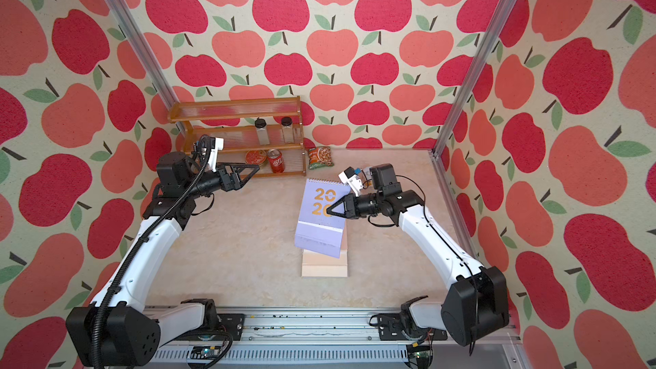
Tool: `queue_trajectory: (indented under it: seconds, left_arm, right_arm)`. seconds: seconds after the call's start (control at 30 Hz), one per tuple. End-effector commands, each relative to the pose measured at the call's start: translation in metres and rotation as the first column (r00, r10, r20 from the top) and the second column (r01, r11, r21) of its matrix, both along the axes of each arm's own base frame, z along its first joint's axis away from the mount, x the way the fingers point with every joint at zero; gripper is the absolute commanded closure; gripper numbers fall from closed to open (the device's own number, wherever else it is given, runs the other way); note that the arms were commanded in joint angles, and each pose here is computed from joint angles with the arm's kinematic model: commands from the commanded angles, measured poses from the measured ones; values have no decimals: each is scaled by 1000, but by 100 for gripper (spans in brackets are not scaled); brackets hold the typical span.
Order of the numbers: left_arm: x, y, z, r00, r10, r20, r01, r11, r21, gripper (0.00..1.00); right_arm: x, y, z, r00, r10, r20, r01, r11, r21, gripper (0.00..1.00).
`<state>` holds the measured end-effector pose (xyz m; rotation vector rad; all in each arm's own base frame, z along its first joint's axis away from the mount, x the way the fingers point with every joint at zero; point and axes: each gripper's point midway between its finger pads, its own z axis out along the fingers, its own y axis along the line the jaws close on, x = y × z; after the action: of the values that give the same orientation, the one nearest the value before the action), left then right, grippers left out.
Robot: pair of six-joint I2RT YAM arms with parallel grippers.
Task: Stack the calendars
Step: Place the calendar at the calendar.
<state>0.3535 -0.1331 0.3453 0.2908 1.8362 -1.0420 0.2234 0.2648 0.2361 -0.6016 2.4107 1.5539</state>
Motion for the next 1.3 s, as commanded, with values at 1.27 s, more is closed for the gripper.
queue_trajectory:
  seconds: [1.27]
  left_arm:
    - [3,-6,6,997,-55,52,55,998,7,1]
  right_arm:
    - [0,-13,-136,946,49,-320,-120,971,-206,79]
